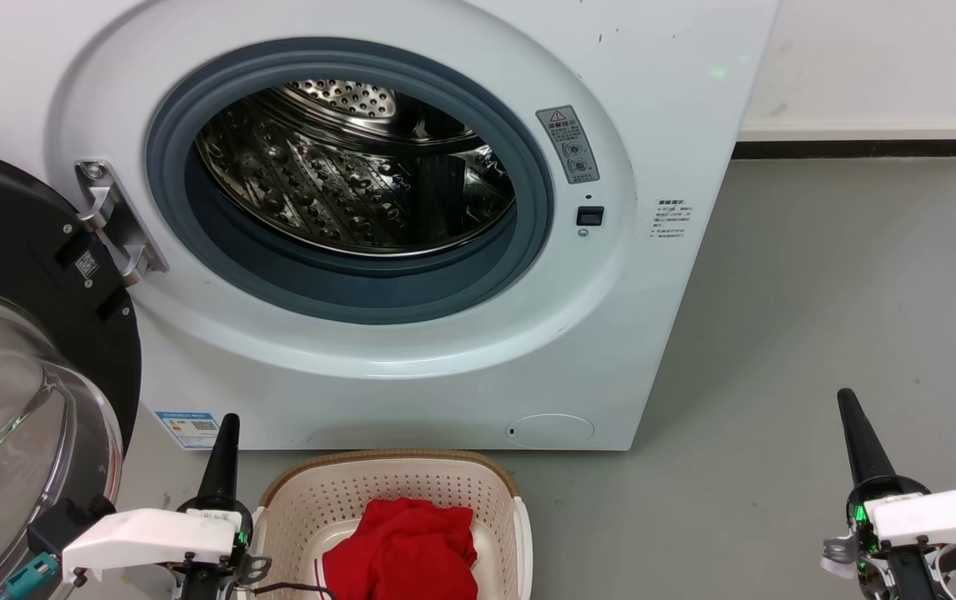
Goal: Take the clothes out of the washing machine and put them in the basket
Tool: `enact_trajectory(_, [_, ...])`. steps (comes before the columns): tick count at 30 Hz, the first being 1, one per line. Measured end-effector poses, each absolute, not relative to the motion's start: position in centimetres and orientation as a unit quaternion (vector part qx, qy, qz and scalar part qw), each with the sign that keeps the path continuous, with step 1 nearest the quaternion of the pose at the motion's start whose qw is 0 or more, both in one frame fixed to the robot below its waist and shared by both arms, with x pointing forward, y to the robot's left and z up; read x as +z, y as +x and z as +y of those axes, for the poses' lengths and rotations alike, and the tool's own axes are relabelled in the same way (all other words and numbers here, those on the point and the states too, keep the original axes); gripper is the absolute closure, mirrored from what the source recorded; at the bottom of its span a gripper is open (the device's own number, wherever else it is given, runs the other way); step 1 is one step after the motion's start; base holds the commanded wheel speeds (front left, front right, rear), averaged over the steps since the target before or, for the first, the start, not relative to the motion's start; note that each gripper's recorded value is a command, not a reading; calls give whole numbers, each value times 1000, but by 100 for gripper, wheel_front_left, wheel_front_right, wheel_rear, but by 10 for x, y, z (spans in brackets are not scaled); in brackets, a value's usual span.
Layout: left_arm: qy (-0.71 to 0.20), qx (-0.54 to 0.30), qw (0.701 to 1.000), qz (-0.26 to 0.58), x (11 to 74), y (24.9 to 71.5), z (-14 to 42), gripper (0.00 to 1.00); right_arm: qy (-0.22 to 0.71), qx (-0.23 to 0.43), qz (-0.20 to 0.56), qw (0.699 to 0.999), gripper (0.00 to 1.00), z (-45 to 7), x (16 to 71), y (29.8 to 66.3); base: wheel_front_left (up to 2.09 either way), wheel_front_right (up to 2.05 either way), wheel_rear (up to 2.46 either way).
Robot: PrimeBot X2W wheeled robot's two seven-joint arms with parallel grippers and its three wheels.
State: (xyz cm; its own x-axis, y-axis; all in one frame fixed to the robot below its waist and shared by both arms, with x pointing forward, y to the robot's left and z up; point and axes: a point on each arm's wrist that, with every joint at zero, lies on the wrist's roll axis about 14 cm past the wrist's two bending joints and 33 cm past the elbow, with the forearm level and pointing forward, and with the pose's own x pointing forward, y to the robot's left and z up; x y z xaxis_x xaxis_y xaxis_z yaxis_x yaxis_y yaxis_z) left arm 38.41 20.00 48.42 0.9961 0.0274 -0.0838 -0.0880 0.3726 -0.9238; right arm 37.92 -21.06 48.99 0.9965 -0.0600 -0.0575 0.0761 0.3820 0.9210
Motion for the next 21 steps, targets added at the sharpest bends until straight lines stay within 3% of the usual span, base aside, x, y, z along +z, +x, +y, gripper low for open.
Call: enact_trajectory(21, [-635,21,772,17,493,387,199,100,634,-25,6,773,100,-205,496,384,0,0,0])
